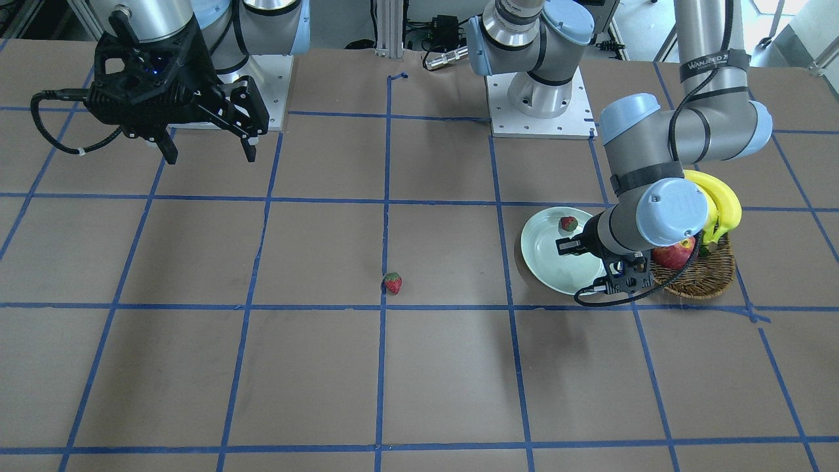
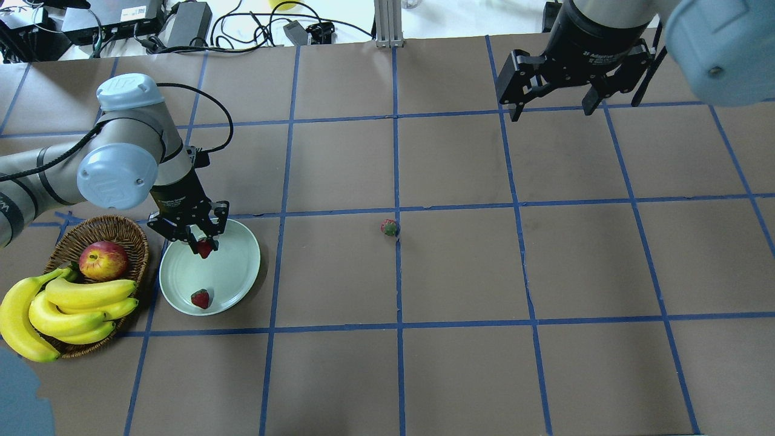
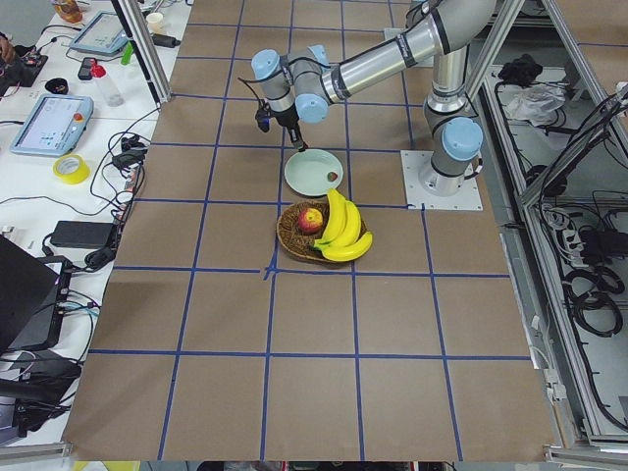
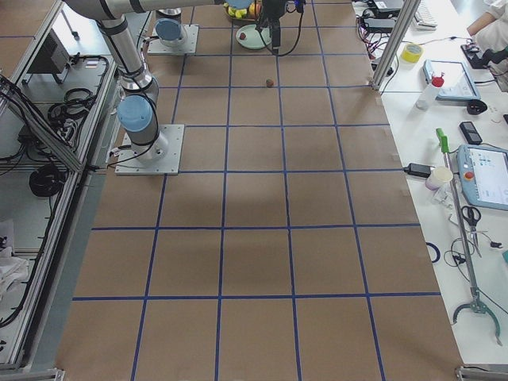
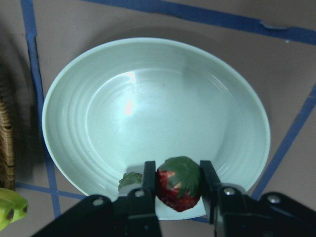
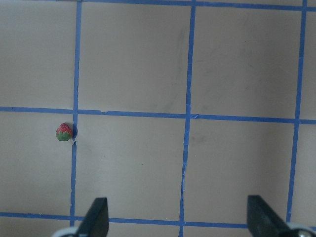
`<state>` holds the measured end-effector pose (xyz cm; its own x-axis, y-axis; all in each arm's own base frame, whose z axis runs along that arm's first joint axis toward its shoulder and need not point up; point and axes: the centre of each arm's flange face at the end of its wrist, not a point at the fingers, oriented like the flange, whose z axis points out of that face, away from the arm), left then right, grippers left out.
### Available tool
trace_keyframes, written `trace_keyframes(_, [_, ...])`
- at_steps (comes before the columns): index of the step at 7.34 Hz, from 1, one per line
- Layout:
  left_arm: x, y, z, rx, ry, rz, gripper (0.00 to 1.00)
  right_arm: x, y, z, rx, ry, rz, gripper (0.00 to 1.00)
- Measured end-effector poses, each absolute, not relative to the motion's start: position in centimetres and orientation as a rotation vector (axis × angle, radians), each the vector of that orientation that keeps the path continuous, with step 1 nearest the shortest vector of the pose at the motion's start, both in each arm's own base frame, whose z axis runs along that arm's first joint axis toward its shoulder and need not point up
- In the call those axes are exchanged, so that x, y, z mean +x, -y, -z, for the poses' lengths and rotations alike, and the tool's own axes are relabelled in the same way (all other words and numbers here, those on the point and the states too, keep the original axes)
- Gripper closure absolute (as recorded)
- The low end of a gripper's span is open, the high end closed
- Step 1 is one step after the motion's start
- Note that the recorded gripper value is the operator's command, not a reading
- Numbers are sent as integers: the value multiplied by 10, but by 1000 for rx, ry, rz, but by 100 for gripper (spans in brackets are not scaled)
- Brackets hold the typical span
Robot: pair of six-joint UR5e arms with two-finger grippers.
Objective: Collect all strawberries into plate
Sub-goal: 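Lower the strawberry into the plate and open the left gripper, then reach the left gripper to the last strawberry and grasp it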
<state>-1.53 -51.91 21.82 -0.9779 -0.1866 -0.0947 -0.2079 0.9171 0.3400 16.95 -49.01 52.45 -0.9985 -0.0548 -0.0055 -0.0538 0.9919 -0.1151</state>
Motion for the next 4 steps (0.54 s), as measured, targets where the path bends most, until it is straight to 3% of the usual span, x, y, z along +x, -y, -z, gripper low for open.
trace_keyframes(4, [-30,528,-233,-296,-3076,-476,0,170,492,-525,-88,-3128,210,0])
